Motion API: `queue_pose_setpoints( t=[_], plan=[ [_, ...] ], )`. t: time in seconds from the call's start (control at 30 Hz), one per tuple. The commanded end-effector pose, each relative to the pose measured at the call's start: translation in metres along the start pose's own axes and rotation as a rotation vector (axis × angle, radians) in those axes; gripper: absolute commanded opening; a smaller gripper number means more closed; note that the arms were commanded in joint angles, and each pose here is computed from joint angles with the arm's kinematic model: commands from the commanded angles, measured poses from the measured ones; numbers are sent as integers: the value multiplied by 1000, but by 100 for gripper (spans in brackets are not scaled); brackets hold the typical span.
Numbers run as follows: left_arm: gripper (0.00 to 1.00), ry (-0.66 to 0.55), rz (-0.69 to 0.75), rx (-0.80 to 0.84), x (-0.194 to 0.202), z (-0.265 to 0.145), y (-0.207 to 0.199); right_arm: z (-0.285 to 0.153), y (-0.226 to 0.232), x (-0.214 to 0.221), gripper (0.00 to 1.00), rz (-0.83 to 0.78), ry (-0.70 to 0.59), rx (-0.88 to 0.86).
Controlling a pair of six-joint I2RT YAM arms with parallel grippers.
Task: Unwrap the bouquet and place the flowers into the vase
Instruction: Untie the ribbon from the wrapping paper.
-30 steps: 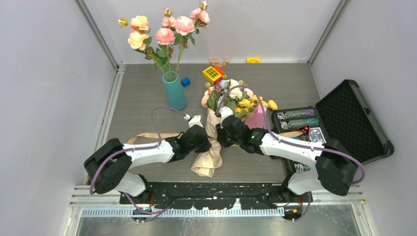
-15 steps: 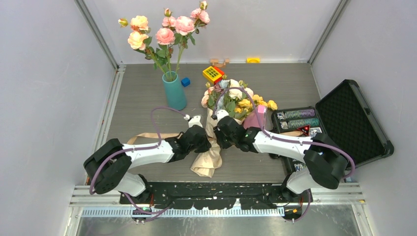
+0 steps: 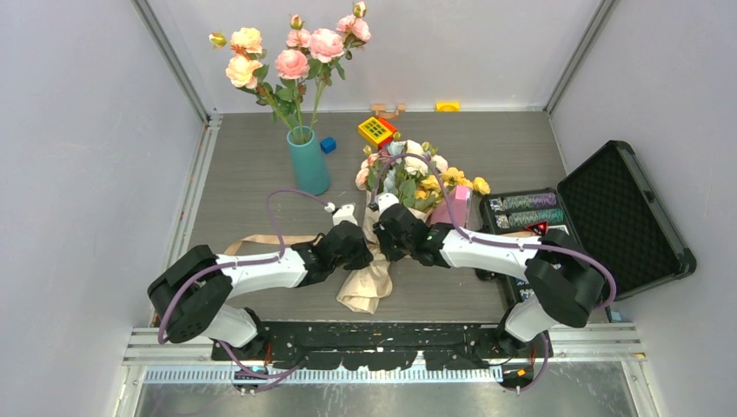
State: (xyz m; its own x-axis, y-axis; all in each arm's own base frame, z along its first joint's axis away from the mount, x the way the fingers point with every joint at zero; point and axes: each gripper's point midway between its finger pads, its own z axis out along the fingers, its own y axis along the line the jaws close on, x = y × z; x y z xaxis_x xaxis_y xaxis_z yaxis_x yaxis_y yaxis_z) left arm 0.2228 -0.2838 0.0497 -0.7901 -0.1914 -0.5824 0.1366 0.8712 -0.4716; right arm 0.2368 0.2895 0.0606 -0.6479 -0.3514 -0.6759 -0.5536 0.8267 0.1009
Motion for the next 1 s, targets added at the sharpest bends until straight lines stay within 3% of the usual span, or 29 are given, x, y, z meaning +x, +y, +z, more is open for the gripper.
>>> queue_pose_setpoints(
  t=[0.0, 0.33, 0.97],
  plan=[
    [0, 55, 44, -75, 18, -2, 25, 7, 2, -26, 23, -7, -72, 16],
    [0, 53, 47, -85, 15, -3, 25, 18, -17, -17, 1, -1, -63, 125],
    [0, 34, 30, -137, 12, -9, 36, -3, -64, -9, 0, 124, -155, 382]
  ],
)
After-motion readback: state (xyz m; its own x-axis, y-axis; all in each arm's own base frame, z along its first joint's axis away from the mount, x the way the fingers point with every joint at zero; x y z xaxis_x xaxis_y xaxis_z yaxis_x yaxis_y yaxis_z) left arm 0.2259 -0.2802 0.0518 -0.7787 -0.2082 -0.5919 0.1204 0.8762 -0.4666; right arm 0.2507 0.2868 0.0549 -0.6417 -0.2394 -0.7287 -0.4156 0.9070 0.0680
